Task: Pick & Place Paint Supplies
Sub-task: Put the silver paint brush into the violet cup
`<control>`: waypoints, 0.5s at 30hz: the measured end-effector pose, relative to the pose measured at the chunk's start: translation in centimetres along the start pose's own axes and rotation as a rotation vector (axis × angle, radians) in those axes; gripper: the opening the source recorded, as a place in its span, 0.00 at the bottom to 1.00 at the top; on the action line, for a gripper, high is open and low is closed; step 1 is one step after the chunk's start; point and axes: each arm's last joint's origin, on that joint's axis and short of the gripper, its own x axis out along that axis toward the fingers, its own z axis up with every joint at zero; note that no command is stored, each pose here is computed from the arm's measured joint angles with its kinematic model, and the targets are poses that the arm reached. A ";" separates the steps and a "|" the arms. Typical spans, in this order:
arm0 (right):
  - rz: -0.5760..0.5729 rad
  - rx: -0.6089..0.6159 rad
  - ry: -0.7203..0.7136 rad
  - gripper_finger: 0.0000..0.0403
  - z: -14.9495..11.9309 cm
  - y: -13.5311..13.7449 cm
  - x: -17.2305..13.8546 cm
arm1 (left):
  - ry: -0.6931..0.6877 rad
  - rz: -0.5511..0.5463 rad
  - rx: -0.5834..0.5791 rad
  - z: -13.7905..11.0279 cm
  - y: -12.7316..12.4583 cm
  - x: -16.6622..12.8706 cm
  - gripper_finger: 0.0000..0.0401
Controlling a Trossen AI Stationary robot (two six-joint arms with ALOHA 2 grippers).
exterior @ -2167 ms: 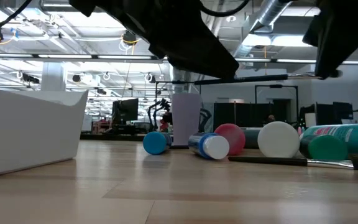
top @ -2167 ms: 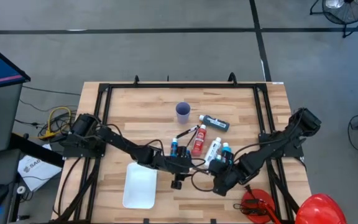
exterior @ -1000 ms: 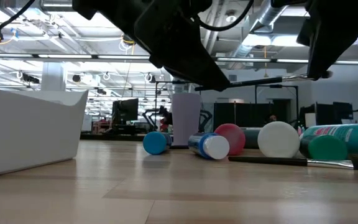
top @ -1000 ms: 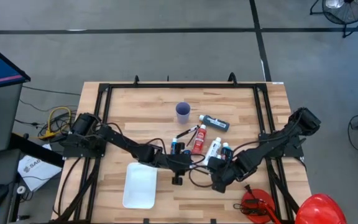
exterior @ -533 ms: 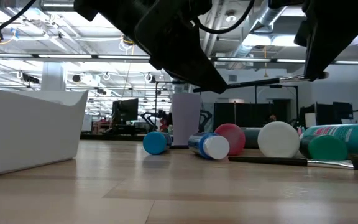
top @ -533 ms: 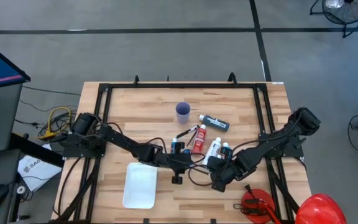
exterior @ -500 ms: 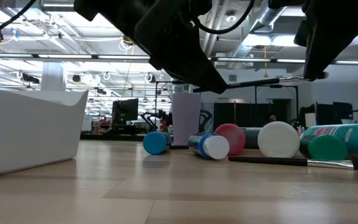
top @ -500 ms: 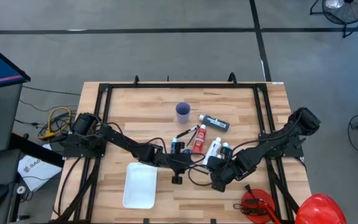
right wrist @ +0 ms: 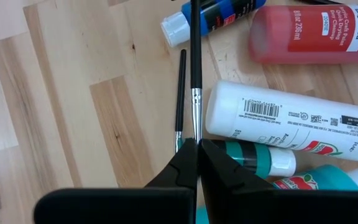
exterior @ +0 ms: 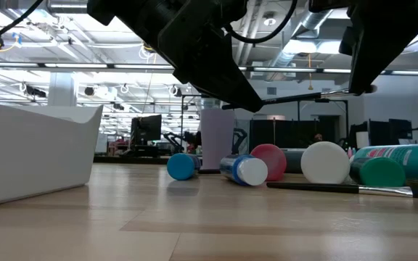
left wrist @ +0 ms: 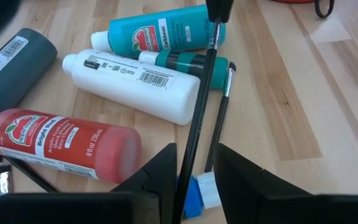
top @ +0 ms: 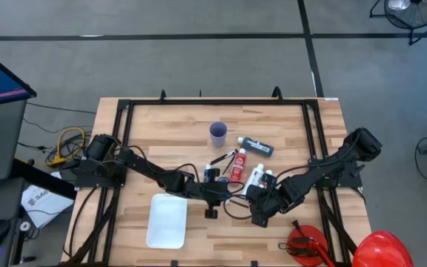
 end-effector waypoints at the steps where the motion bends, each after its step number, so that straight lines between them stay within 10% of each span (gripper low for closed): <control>1: 0.001 -0.002 0.000 0.00 0.0 0.0 0.0 | 0.001 0.000 0.000 0.0 0.0 0.0 0.23; 15: 0.004 -0.026 0.001 0.03 0.3 -0.2 0.1 | 0.040 -0.007 0.014 -0.4 0.0 0.0 0.03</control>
